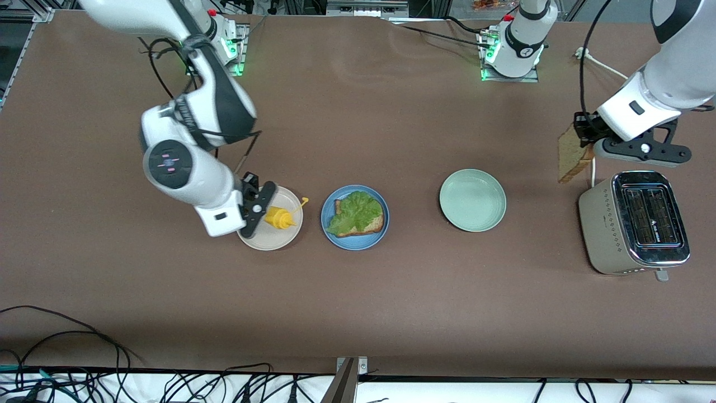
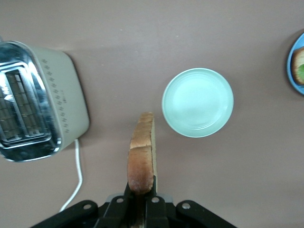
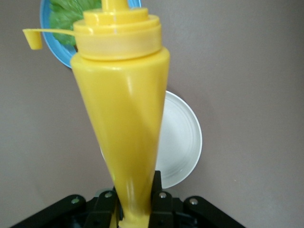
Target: Make sandwich in blue plate with both arms
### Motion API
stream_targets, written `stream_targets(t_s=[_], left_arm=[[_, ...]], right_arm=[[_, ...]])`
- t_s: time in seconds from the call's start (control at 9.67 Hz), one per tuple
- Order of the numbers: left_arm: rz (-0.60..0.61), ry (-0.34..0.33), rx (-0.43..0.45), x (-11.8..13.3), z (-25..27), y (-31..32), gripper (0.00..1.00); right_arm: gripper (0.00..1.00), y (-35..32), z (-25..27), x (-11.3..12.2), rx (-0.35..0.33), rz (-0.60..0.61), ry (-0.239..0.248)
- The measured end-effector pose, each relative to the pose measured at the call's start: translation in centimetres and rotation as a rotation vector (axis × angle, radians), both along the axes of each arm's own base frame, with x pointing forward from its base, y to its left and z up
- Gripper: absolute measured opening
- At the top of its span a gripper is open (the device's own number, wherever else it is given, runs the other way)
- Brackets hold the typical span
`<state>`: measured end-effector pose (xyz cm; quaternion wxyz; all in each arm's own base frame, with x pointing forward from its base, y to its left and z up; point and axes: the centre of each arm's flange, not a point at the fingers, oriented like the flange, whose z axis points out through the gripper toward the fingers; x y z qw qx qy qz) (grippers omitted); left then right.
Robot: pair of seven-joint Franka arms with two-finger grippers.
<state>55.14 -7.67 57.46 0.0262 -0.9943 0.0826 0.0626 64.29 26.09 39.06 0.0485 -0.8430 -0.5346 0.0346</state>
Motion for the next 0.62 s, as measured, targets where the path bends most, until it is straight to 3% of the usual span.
stream_targets(t_s=[0.62], left_arm=[[0.136,0.052,-0.151,1.8,-6.0,-10.7,0.10]], right_arm=[[0.24,-13.3,-0.2,2.1,0.382,0.092,0.147]])
